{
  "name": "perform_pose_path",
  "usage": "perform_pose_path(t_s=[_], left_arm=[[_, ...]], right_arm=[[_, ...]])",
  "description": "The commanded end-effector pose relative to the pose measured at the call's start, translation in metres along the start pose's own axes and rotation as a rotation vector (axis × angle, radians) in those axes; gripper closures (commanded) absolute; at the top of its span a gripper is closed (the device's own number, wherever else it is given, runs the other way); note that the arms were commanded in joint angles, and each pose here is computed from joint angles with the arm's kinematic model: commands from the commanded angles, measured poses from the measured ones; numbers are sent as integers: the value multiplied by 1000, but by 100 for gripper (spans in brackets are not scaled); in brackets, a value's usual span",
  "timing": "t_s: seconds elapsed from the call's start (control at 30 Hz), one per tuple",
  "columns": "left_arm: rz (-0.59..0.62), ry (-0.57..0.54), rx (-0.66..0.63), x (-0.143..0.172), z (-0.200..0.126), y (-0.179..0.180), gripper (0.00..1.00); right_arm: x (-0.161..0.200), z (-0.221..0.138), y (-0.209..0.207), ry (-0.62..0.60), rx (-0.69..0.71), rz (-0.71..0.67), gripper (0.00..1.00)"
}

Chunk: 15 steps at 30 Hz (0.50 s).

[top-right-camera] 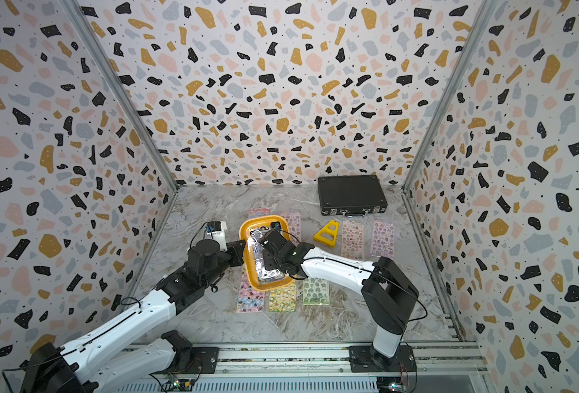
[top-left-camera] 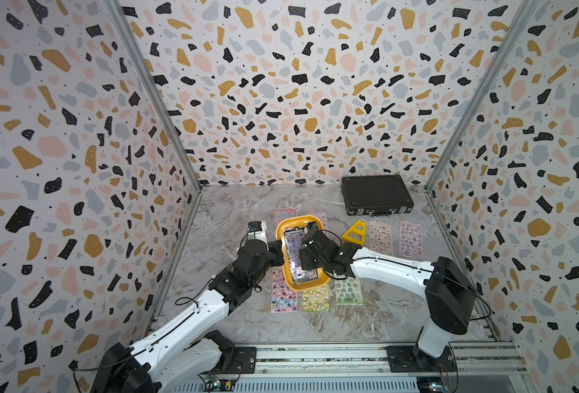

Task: Take the stickers out of the storage box
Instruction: Pick up the sticker from the storage box.

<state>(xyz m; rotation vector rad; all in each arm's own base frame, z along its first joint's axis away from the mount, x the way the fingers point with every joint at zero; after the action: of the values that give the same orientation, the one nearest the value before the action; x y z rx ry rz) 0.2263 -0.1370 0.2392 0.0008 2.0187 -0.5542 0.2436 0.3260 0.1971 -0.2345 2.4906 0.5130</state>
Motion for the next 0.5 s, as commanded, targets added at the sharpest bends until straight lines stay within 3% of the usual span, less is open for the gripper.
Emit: perform_pose_path(t_s=[0.0, 0.23, 0.47], left_arm=[[-28, -100, 66, -17, -8, -8, 100], [-23, -100, 57, -17, -8, -8, 100], [-22, -93, 51, -17, -6, -7, 100]], right_arm=[[-4, -8, 11, 56, -87, 12, 40], [-4, -28, 20, 96, -279, 20, 47], [-4, -38, 5, 163, -471, 156, 54]])
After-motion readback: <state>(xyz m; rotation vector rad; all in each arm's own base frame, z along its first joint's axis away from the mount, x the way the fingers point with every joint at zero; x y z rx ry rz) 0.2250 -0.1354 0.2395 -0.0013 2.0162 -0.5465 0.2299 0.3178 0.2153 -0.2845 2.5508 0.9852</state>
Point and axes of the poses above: each gripper's point midway between its finger pads, its own z axis out along the fingers, its own y axis along the line the jaws close on, x = y × z, the point moved 9 cm from there along -z, back along the fingers, and after that the axes turned 7 degrees about z, right-handed, at the moved point
